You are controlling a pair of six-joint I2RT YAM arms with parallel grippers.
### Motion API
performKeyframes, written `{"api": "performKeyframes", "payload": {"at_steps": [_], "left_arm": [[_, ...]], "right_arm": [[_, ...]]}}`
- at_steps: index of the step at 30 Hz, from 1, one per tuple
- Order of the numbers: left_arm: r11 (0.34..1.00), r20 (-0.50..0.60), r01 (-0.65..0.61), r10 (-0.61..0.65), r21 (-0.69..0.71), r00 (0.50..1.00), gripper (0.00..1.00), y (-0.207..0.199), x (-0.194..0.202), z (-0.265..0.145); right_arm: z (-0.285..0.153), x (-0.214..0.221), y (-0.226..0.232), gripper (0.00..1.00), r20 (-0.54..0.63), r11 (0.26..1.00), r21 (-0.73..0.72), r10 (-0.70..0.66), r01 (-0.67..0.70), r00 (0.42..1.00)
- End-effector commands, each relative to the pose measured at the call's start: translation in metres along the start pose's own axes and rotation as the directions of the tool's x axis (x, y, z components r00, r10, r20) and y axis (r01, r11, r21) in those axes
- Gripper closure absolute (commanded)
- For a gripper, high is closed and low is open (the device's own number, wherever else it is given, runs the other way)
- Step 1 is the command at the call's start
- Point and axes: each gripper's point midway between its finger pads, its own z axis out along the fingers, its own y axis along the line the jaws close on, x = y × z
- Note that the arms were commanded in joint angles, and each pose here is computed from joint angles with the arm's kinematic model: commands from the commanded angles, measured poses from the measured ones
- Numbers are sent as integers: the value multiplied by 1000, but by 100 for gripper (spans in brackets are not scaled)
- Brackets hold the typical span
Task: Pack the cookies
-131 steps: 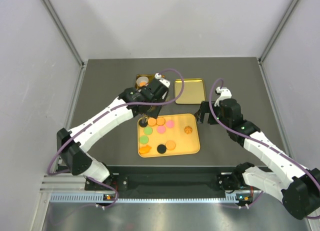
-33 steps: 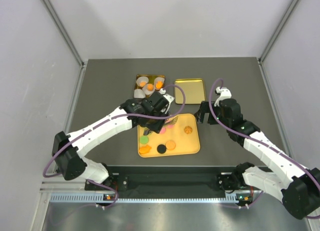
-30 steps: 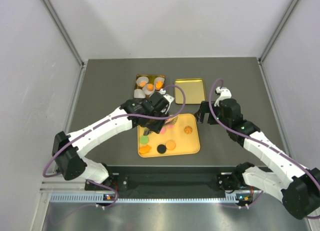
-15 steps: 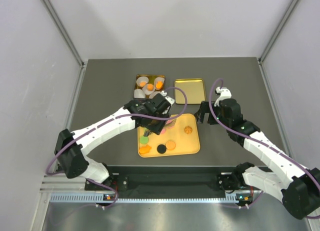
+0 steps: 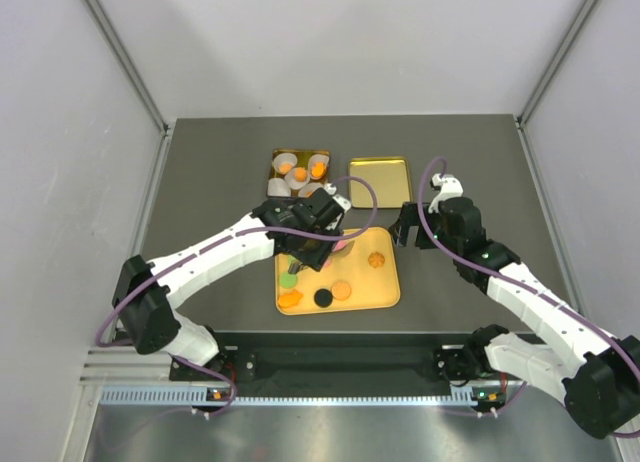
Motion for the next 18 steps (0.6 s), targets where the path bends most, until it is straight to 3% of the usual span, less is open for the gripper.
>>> {"api": "performKeyframes", "payload": {"at_steps": [1, 18], "left_arm": [[999, -13, -34, 34, 12, 999, 50, -3, 1, 0], [997, -42, -72, 70, -40, 997, 51, 2, 8, -1]], "right_arm": [[0, -7, -1, 0, 29, 1000, -3, -10, 10, 1000], [1, -7, -1, 0, 26, 1000, 0, -9, 9, 1000]]}}
